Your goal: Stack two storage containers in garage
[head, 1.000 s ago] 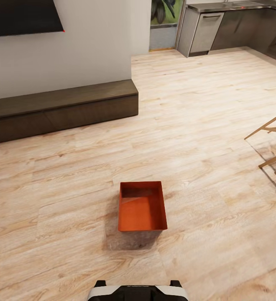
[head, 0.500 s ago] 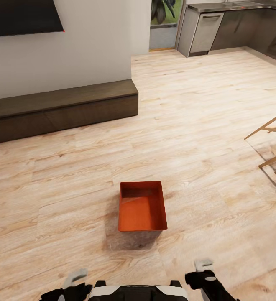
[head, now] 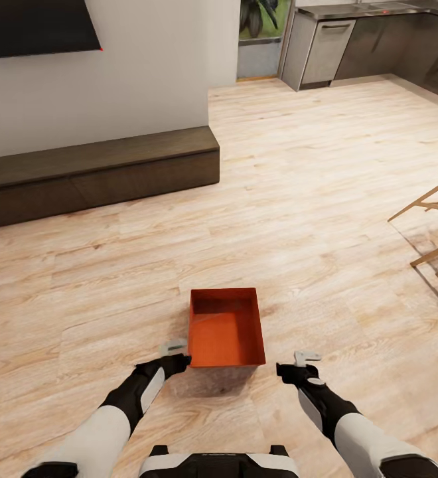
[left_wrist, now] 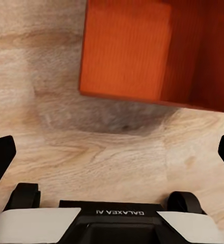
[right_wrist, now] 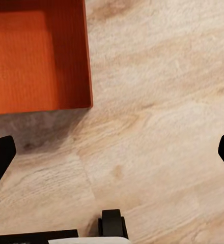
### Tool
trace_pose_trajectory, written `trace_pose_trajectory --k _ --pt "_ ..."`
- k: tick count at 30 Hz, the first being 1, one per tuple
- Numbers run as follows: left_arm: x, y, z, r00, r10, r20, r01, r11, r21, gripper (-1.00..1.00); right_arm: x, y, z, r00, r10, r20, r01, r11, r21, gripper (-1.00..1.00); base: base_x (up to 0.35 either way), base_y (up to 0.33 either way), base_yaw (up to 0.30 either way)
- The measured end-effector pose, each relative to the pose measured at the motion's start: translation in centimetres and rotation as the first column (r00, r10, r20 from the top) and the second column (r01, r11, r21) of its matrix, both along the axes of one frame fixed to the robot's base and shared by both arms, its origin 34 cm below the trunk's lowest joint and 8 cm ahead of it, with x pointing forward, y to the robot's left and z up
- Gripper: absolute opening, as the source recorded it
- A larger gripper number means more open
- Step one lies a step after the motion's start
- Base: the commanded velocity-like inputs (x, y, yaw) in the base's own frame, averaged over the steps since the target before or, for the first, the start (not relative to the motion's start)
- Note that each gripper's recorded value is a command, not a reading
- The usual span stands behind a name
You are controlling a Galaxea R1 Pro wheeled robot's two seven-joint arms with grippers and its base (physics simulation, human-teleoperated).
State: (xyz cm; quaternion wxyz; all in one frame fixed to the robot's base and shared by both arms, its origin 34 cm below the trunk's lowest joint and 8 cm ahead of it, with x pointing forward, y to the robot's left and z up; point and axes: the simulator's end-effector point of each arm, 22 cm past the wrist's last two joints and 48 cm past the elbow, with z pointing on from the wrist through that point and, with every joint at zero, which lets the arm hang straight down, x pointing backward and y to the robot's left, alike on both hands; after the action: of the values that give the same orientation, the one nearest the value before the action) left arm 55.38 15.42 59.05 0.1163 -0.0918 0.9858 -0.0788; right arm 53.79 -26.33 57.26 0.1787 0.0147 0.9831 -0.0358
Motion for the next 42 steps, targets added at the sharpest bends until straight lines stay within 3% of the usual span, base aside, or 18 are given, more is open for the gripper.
trace_pose_trajectory --k 4,5,7,8,10,19,21,27,42 --pt "-0.8 -0.6 -0.5 1.000 -0.023 -0.001 0.023 1.000 0.009 1.00 0.2 0.9 0.0 1.000 0.015 0.010 -0.015 1.000 0.010 1.00 0.000 0.000 0.000" --pt "-0.6 -0.3 -0.6 0.998 -0.057 0.030 0.056 0.998 0.039 1.00 0.8 1.6 0.3 0.999 0.020 0.031 -0.021 1.000 0.016 1.00 0.000 0.000 0.000" --pt "-0.4 0.5 -0.6 0.996 -0.075 0.040 0.071 0.994 0.085 1.00 0.9 1.8 0.3 0.999 0.021 0.037 -0.021 1.000 0.017 1.00 0.000 0.000 0.000" --pt "-0.1 1.8 -0.5 0.996 -0.073 0.043 0.066 0.987 0.146 1.00 1.0 1.9 0.4 0.999 0.020 0.042 -0.020 1.000 0.018 1.00 0.000 0.000 0.000" --pt "0.0 2.1 -0.5 0.996 -0.072 0.045 0.064 0.985 0.160 1.00 1.1 1.9 0.4 0.999 0.018 0.043 -0.019 1.000 0.018 1.00 0.000 0.000 0.000" --pt "0.5 2.2 -0.3 0.997 -0.059 0.056 0.048 0.984 0.173 1.00 0.9 1.9 0.3 0.999 0.024 0.035 -0.025 1.000 0.017 1.00 0.000 0.000 0.000" --pt "0.6 0.5 0.0 0.997 -0.055 0.060 0.046 0.987 0.152 1.00 1.3 2.1 0.5 0.998 0.030 0.049 -0.031 0.999 0.017 1.00 0.000 0.000 0.000" --pt "1.8 0.7 0.4 0.994 -0.040 0.105 0.023 0.987 0.157 1.00 2.1 2.2 0.8 0.997 0.029 0.070 -0.031 0.999 0.019 1.00 0.057 -0.037 0.000" --pt "2.0 1.2 0.5 0.993 -0.032 0.113 0.013 0.987 0.162 1.00 1.9 2.4 0.7 0.998 0.021 0.055 -0.022 1.000 0.007 1.00 0.036 -0.026 0.054"
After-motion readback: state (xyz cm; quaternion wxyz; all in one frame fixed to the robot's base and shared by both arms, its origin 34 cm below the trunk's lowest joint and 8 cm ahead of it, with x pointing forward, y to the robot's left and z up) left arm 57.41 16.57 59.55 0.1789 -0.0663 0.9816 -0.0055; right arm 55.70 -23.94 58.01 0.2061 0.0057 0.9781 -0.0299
